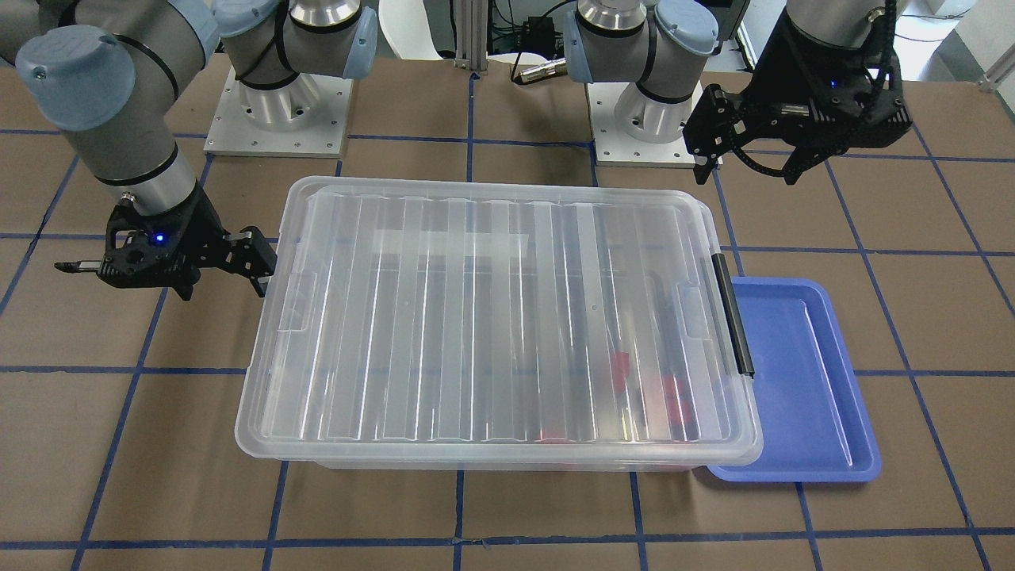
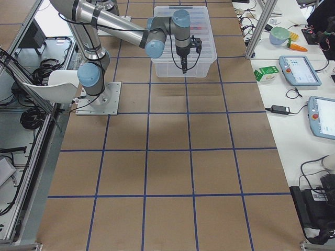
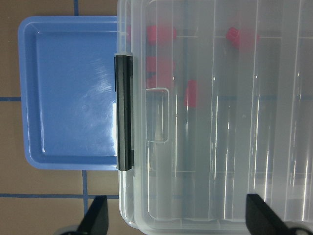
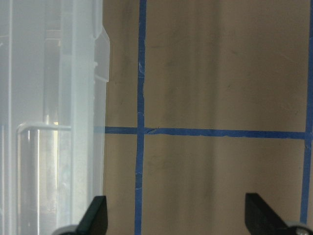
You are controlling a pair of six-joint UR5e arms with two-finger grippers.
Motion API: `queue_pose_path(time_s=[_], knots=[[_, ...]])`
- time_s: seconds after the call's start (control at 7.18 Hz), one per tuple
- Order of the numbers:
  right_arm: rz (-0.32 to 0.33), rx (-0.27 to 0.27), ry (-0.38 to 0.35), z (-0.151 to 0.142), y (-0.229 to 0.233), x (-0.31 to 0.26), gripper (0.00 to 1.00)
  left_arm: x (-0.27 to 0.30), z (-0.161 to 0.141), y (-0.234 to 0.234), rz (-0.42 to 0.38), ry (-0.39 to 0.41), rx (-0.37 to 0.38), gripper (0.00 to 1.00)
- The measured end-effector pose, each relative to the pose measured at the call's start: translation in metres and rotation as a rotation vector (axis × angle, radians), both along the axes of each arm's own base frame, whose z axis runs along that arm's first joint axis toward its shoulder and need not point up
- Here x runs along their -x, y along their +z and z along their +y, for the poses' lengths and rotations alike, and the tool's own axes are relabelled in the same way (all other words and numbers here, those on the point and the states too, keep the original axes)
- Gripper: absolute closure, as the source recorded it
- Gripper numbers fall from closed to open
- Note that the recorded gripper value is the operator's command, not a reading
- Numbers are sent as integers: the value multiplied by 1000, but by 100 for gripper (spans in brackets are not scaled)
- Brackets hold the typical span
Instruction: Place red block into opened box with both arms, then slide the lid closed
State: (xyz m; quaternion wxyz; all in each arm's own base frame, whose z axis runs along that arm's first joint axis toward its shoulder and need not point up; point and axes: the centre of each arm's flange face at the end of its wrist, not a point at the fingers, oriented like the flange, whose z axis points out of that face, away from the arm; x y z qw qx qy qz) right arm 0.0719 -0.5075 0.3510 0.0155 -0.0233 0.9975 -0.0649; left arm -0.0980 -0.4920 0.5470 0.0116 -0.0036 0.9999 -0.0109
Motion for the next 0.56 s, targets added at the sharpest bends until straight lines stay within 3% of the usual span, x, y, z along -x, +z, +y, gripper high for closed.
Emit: queue_pose_path(time_s=[0.56], knots=[[65, 0, 1, -11, 67, 8, 0, 0, 5, 4, -6, -2, 5, 0]])
